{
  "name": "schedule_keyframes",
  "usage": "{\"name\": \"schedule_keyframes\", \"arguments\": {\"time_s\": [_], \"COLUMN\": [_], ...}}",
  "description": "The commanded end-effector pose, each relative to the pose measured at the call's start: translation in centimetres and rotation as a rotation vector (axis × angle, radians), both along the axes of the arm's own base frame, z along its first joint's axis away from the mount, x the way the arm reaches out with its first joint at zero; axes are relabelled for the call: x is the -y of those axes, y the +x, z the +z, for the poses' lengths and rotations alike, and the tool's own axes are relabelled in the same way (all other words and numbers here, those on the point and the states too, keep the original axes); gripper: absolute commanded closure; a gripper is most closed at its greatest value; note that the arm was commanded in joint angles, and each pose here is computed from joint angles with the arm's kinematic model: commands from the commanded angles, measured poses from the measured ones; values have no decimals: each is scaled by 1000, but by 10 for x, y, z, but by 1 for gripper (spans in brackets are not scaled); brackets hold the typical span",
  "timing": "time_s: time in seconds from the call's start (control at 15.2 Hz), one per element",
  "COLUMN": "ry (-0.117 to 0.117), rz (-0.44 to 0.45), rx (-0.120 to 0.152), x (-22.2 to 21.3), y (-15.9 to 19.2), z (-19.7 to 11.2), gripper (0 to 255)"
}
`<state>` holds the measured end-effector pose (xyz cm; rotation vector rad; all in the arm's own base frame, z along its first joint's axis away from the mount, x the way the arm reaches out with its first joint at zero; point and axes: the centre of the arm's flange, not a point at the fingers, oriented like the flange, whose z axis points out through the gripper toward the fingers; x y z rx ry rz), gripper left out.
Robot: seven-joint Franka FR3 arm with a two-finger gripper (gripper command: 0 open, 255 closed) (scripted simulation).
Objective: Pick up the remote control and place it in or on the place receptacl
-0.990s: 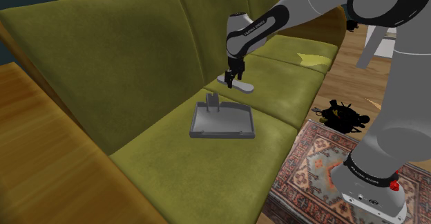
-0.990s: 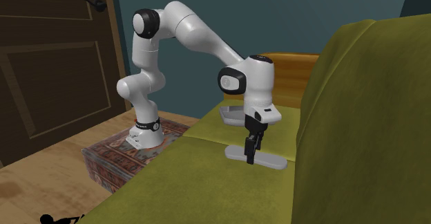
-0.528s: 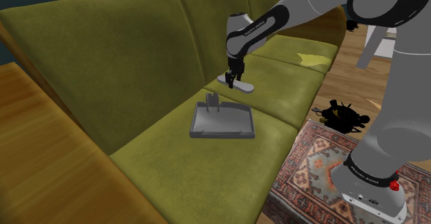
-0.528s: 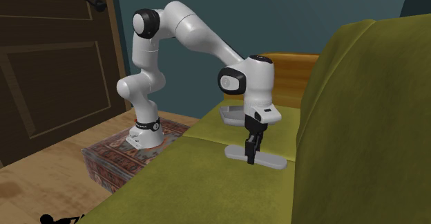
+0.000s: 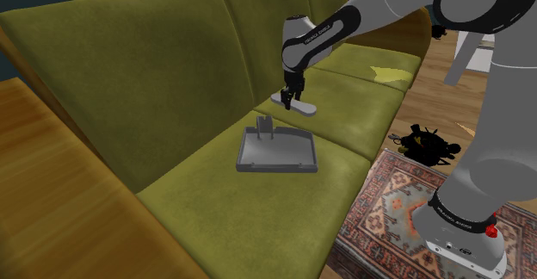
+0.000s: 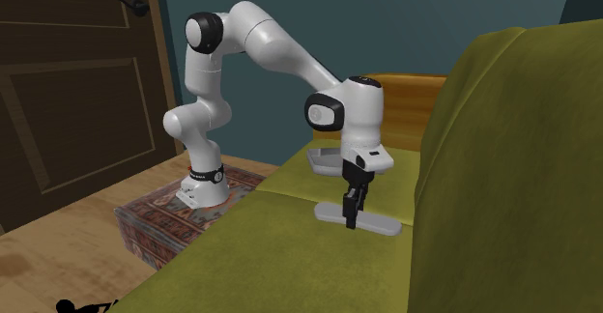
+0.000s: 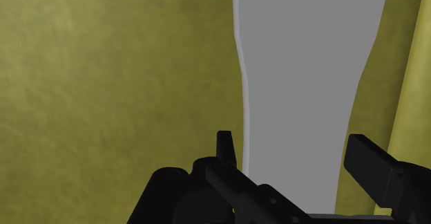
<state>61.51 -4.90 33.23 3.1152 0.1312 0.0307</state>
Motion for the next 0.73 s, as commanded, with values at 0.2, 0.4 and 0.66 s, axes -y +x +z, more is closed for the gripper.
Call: {"name": "schedule_keyframes", "arguments": {"time_s": [0.2,0.4,0.66], "ry": [0,0,0], "rz": [0,0,0], "rx": [1,1,1], "x": [0,0,0], "y": [1,1,1], "z": [24,40,61], "gripper": [255,255,255]}}
